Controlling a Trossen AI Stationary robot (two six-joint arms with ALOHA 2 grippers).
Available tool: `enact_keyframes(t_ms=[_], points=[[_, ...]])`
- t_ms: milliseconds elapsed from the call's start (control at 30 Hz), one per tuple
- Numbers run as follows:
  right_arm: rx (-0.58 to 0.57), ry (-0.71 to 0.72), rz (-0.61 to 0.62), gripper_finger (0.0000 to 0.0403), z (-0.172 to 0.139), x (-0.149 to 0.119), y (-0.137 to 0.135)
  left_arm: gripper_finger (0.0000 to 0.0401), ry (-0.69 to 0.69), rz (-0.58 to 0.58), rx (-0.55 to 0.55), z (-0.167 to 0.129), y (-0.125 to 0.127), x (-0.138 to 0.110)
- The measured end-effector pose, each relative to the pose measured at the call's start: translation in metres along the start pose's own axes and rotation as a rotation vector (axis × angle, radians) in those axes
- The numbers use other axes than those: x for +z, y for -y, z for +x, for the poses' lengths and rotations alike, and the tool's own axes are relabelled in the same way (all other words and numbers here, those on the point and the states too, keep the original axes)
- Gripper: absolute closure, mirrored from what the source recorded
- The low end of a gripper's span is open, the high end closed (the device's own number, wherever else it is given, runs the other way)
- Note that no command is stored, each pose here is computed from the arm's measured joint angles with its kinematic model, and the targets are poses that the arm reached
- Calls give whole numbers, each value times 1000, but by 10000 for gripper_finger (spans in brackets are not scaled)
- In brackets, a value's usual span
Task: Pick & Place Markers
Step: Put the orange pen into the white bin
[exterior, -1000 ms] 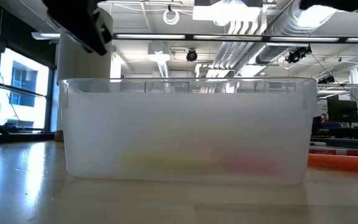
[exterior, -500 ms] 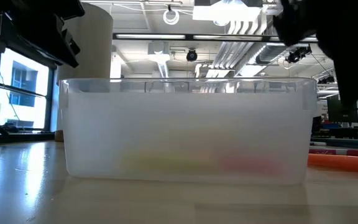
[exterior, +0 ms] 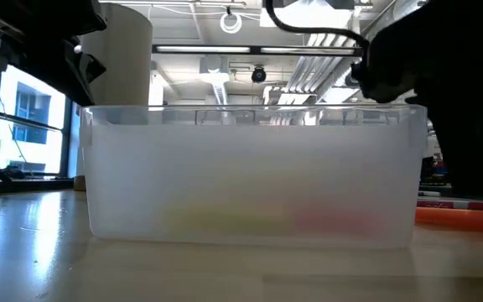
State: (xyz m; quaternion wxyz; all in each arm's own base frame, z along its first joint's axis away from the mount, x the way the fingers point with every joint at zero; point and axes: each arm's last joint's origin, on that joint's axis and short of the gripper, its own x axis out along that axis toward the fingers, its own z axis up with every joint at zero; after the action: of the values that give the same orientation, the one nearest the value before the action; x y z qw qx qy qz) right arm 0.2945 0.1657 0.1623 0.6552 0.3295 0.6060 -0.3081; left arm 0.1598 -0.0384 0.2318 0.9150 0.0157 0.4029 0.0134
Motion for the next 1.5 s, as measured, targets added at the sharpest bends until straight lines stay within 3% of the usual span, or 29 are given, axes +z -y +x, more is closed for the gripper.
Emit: enact_keyframes(t_ms=[267,467,700,867,1033,1133,1300,1500], points=[[-76,-65,10,313,26,-2,-3,400,-56,21,11,0,-1,-5],[-131,-80,33,372,32,-3,0,400,-49,30,19,-2,-2,-6],[-140,-81,103,378,7,-12,10,400,-50,40,64,-2,-11,-5],[26,60,121,378,-44,-13,13,400,-56,23,45,-1,-24,-3],[190,231,-5,378,-90,5,-2,400,-63,9,29,0,-35,-3],[240,288,-113,378,-95,22,-16,401,-60,-9,31,0,-39,-3],[273,263,-256,378,-71,46,-37,401,-61,-20,18,0,-40,-3],[243,143,-340,378,-35,49,-47,401,-64,-20,-7,0,-39,-3]])
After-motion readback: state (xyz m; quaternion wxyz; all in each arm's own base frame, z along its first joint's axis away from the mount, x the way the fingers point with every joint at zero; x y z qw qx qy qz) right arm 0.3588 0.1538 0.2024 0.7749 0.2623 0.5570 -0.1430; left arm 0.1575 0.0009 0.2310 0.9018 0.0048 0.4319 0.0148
